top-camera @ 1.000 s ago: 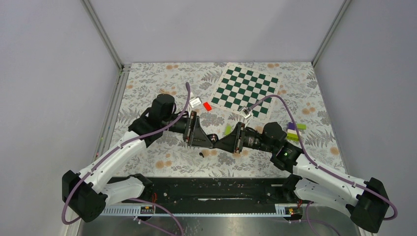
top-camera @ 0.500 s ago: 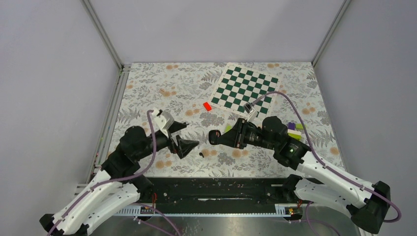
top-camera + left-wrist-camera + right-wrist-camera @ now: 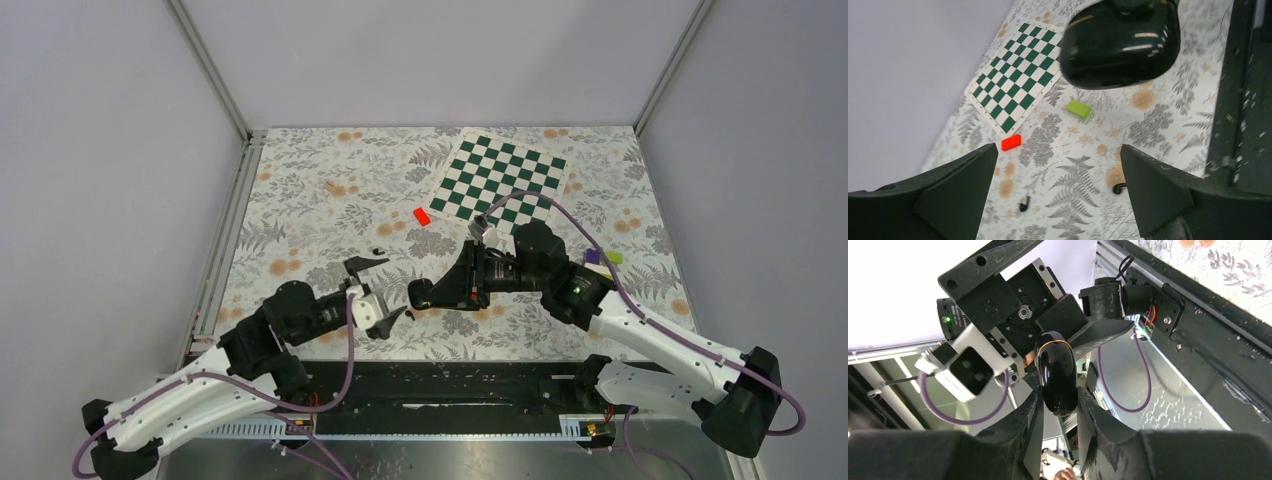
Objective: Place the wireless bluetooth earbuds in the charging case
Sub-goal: Open the charging case.
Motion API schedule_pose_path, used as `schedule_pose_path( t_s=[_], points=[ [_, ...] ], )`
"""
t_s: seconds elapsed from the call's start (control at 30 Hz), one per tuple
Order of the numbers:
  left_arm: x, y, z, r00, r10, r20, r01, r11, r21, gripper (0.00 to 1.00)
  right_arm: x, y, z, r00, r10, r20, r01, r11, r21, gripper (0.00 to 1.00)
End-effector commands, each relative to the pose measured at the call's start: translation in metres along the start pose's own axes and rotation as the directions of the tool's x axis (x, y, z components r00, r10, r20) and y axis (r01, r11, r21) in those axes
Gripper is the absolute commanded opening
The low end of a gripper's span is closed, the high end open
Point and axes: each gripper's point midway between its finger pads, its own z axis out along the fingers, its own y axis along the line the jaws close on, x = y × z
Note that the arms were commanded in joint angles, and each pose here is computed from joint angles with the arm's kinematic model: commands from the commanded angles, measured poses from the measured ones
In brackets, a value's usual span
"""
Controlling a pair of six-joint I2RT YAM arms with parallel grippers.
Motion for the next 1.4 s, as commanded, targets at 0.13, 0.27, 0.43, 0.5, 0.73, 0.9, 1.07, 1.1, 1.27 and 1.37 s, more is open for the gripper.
schedule_pose_path(
  t_s=[0.13,0.27,0.43,0.5,0.73,0.9,1.07,1.1,1.27,1.37],
  points=[
    [-0.020,0.022,0.012,0.936,0.349,-0.035,-0.351,0.934,-0.069,0.93,0.012,0.025,-0.003,0.994,0.065,-0.093,-0.070,0.996,-0.050,0.00],
    [-0.030,0.028,0.009,0.938,0.345,0.016,-0.340,0.931,-0.134,0.89,0.008,0.017,0.004,0.988,0.126,-0.091,-0.128,0.992,-0.015,0.00],
    [-0.028,0.028,0.006,0.938,0.346,0.018,-0.340,0.930,-0.141,0.67,0.004,0.021,0.016,0.971,0.203,-0.123,-0.210,0.976,-0.049,0.00],
    [-0.026,0.024,0.005,0.938,0.347,0.019,-0.342,0.932,-0.121,0.66,0.000,0.024,0.021,0.965,0.230,-0.126,-0.239,0.969,-0.065,0.00],
    [-0.017,0.013,0.004,0.936,0.352,0.007,-0.351,0.935,-0.060,0.70,-0.015,0.037,0.032,0.952,0.278,-0.125,-0.295,0.946,-0.138,0.00],
    [-0.024,0.015,0.000,0.937,0.348,0.044,-0.343,0.935,-0.084,0.68,-0.022,0.031,0.036,0.937,0.334,-0.107,-0.346,0.929,-0.132,0.00],
    [-0.027,0.015,0.000,0.937,0.346,0.056,-0.341,0.936,-0.091,0.64,-0.025,0.028,0.039,0.927,0.360,-0.104,-0.372,0.919,-0.134,0.00],
    [-0.027,0.015,0.000,0.936,0.346,0.059,-0.341,0.936,-0.088,0.62,-0.026,0.027,0.040,0.926,0.363,-0.102,-0.374,0.918,-0.131,0.00],
    [-0.029,0.008,0.002,0.937,0.340,0.083,-0.335,0.940,-0.061,0.60,-0.029,0.020,0.043,0.918,0.387,-0.088,-0.396,0.910,-0.125,0.00],
    [-0.028,0.007,0.002,0.936,0.341,0.082,-0.338,0.940,-0.055,0.60,-0.030,0.019,0.044,0.916,0.390,-0.095,-0.399,0.908,-0.130,0.00]
  ],
)
